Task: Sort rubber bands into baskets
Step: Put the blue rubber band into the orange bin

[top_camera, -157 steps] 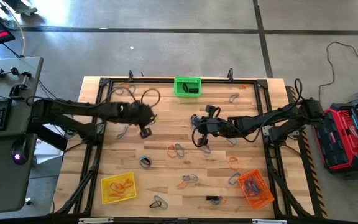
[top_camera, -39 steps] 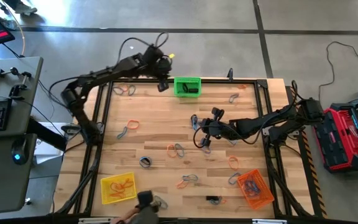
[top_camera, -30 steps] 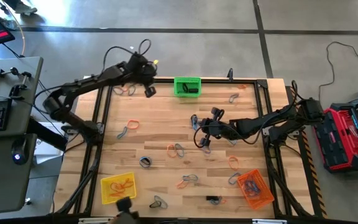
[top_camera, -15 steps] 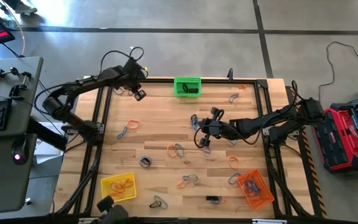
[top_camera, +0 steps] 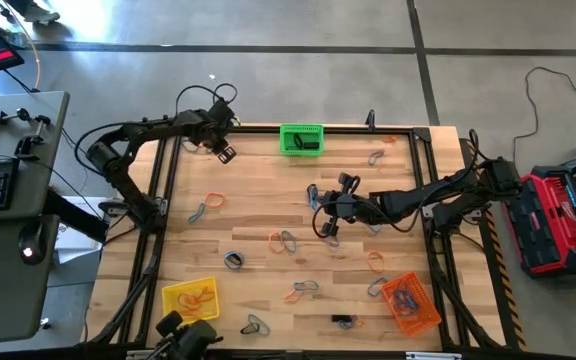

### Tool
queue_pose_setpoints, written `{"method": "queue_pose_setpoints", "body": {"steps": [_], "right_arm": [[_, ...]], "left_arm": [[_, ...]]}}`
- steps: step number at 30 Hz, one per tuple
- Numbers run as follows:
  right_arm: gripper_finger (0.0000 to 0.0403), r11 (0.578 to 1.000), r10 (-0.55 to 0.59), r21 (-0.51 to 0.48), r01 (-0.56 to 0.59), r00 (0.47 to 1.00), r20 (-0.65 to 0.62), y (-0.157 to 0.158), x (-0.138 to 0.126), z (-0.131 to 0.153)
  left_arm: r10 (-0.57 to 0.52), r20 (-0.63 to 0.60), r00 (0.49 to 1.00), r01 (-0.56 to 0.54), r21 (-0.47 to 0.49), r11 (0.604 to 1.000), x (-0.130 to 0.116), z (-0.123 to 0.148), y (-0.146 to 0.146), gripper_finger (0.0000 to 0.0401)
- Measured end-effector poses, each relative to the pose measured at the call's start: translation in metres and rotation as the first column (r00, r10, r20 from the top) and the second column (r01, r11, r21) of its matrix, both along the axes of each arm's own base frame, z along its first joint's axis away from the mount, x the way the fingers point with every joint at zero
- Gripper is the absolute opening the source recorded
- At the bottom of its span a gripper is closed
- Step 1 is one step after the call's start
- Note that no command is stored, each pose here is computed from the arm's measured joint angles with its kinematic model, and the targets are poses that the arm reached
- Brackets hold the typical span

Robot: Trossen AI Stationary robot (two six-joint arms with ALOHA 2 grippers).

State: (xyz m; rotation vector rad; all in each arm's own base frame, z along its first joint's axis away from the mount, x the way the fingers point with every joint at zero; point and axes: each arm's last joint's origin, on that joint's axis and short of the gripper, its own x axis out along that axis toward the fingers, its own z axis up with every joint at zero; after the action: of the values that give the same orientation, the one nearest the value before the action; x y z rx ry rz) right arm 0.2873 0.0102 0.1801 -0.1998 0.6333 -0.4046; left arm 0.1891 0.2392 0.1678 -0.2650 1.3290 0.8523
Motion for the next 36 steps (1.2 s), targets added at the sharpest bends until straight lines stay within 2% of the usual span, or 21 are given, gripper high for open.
{"method": "queue_pose_setpoints", "body": {"steps": [5, 11, 23, 27, 32, 36], "right_arm": [[0.0, 1.0, -0.002, 0.002, 0.002, 1.0, 0.001, 0.0, 0.0, 0.0], [0.0, 1.0, 0.0, 0.0, 0.0, 1.0, 0.0, 0.0, 0.0, 0.0], [0.0, 1.0, -0.008, 0.004, 0.008, 1.0, -0.002, -0.002, 0.0, 0.0], [0.0, 1.0, -0.012, 0.005, 0.012, 1.0, -0.004, -0.004, 0.0, 0.0], [0.0, 1.0, -0.014, 0.008, 0.014, 1.0, -0.005, -0.004, 0.0, -0.001], [0.0, 1.0, -0.012, 0.009, 0.012, 1.0, -0.004, -0.004, 0.0, -0.001]], "left_arm": [[0.054, -0.03, 0.998, -0.055, -0.022, 0.998, 0.001, -0.014, 0.003, 0.0117], [0.112, -0.094, 0.989, -0.112, 0.004, 0.994, -0.004, -0.024, 0.009, 0.0118], [0.113, -0.079, 0.99, -0.118, -0.062, 0.991, -0.011, -0.034, 0.017, 0.0115], [0.063, -0.088, 0.994, -0.069, -0.066, 0.995, -0.009, -0.033, 0.015, 0.0084], [0.021, -0.069, 0.997, -0.025, -0.061, 0.998, -0.007, -0.026, 0.011, 0.0014], [0.003, -0.047, 0.999, -0.004, -0.03, 1.0, -0.005, -0.014, 0.007, 0.0007]]}}
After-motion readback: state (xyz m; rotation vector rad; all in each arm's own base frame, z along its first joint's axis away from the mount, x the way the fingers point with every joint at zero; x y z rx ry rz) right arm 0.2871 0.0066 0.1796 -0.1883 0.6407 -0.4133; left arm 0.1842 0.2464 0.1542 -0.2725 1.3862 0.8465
